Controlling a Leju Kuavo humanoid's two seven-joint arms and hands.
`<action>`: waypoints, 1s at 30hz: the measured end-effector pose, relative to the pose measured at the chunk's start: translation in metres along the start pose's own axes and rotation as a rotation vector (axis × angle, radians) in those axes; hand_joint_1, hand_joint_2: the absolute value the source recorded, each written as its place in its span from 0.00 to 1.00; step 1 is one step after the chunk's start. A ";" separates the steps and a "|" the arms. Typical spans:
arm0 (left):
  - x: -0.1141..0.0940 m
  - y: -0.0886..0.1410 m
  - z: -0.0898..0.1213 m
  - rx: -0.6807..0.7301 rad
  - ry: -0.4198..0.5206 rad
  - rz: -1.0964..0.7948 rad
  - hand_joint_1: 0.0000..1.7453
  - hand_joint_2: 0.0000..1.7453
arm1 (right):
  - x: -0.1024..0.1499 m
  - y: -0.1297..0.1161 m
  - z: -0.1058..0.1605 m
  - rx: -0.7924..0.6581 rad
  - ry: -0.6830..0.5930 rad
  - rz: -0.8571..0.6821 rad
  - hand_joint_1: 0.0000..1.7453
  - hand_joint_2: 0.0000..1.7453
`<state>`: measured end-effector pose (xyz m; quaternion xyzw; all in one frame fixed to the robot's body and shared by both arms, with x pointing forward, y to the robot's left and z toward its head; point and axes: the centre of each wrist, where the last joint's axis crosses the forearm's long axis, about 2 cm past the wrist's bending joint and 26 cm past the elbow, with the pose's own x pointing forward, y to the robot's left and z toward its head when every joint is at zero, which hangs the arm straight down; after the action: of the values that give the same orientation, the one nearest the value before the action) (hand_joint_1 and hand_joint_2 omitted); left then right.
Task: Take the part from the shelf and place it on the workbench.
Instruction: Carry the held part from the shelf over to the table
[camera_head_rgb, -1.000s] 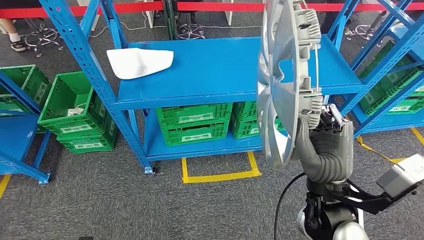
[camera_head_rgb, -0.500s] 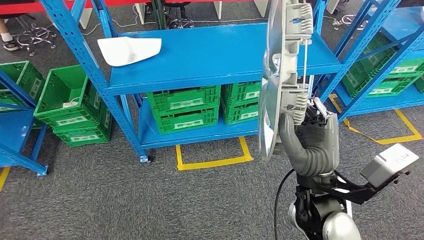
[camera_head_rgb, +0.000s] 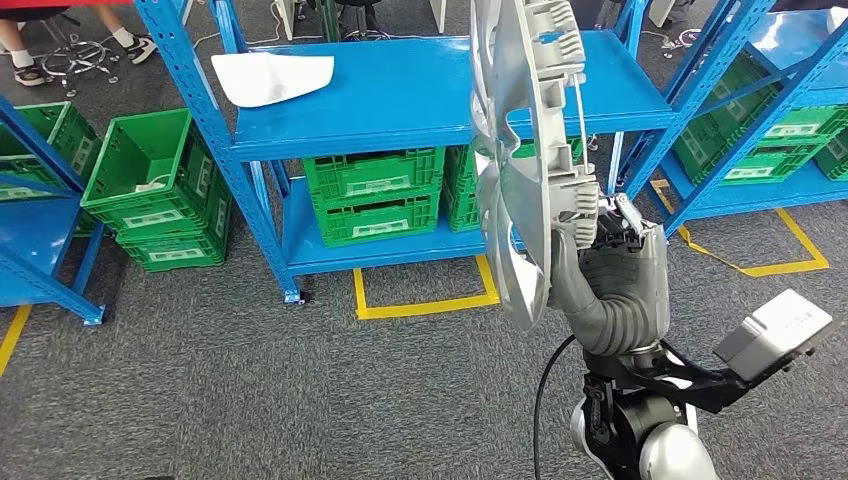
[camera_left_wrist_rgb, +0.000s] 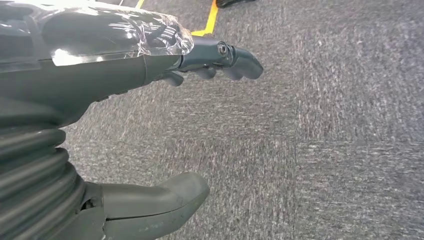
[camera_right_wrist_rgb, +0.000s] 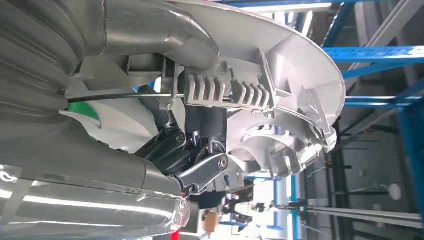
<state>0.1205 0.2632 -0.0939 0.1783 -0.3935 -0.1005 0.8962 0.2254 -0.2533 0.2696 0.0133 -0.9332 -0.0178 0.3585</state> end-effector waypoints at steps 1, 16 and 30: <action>0.001 0.000 0.000 -0.001 -0.002 -0.001 0.00 1.00 | 0.000 0.001 -0.001 0.005 -0.003 -0.001 1.00 1.00; 0.002 0.003 -0.003 0.005 -0.006 -0.004 0.00 1.00 | -0.005 0.011 0.003 0.020 0.019 -0.016 1.00 1.00; -0.002 0.002 0.000 0.008 0.006 -0.015 0.00 1.00 | -0.014 0.017 0.017 0.024 0.122 0.013 1.00 1.00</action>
<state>0.1187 0.2659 -0.0944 0.1851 -0.3897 -0.1049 0.8960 0.2241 -0.2350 0.2488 0.0127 -0.9099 -0.0032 0.4145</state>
